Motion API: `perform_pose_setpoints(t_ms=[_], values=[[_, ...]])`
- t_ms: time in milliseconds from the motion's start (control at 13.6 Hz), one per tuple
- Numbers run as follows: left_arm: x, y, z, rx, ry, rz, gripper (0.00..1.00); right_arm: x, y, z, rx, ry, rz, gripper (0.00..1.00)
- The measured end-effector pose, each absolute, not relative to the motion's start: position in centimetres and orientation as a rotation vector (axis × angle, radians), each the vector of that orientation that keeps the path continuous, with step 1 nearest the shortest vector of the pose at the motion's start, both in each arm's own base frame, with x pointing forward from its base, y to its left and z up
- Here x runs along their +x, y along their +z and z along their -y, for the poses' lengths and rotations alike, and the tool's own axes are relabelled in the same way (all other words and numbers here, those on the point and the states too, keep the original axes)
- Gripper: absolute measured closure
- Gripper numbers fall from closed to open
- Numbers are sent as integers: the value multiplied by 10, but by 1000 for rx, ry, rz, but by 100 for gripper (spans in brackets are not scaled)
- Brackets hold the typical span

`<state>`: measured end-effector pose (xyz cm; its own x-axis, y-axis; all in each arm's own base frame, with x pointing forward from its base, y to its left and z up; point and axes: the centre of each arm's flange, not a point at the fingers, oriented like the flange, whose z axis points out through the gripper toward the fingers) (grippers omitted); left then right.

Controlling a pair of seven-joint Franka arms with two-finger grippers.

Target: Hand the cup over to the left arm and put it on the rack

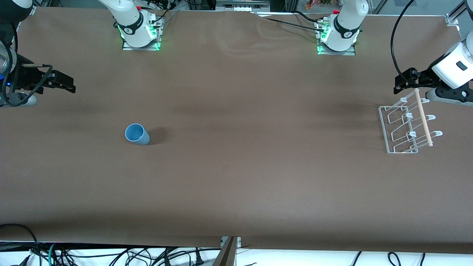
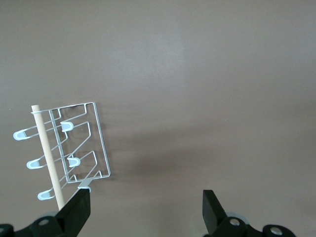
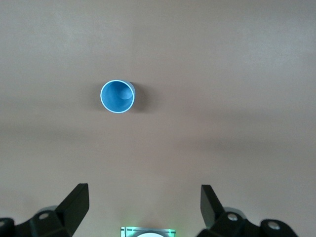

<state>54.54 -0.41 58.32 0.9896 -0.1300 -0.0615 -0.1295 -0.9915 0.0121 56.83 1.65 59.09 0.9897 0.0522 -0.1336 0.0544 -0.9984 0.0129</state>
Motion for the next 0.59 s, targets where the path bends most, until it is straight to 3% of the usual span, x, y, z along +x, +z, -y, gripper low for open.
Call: perform_pose_setpoints(t_ms=[588], values=[[545,583,4,3125,-98,204,0,576,571,-17,3112,-262,-83,0]])
